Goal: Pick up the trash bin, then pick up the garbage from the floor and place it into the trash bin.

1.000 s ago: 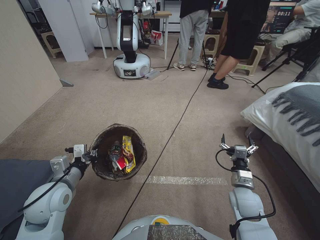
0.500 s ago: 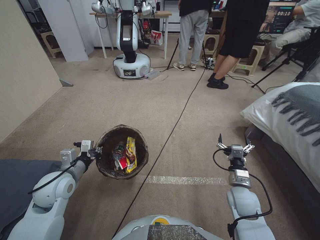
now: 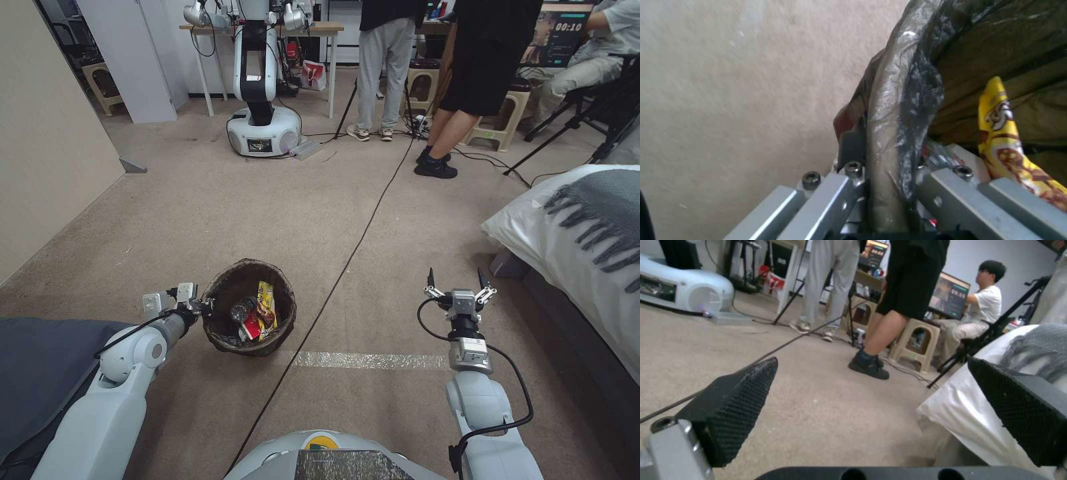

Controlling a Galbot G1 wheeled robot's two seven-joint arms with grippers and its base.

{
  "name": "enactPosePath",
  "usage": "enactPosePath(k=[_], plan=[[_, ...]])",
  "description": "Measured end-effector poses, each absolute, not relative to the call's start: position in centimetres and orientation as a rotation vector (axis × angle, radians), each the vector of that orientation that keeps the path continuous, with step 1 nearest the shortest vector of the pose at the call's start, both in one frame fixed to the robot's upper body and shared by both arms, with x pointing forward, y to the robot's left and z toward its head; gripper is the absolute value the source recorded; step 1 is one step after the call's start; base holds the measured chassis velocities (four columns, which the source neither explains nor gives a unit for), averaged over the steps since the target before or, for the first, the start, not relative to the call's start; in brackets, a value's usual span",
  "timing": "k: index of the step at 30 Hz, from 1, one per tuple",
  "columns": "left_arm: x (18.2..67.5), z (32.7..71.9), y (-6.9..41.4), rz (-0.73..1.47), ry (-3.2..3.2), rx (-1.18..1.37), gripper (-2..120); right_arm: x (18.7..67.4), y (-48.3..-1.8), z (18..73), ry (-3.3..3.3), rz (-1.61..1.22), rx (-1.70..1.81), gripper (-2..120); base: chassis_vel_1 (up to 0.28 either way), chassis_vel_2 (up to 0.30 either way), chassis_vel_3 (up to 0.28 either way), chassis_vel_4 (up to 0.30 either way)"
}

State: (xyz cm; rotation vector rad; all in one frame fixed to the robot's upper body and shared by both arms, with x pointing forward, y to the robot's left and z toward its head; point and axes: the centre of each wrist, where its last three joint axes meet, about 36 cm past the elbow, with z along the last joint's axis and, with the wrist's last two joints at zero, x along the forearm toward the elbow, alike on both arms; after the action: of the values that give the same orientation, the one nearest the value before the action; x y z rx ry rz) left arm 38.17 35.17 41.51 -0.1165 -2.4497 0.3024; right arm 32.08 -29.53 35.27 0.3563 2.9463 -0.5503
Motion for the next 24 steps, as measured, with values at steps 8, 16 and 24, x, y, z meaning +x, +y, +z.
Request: enactPosePath(k=[8,16,24], plan=[[39.4,39.1,34.4,0.386,-2.379,-0.118,0,32.1,-29.3,35.1,2.949,-0.556,0.345,100,0.0,0.0,0.0,0.0],[40.1,37.6,34.1,0.4,-2.338,-0.092,0,32.0,-28.7,34.8,2.956,-0.554,0.33,100,0.0,0.0,0.0,0.0],[40.9,36.5,33.7,0.395,-2.308,-0.049,0,31.9,-28.4,34.6,2.957,-0.554,0.321,100,0.0,0.0,0.0,0.0]])
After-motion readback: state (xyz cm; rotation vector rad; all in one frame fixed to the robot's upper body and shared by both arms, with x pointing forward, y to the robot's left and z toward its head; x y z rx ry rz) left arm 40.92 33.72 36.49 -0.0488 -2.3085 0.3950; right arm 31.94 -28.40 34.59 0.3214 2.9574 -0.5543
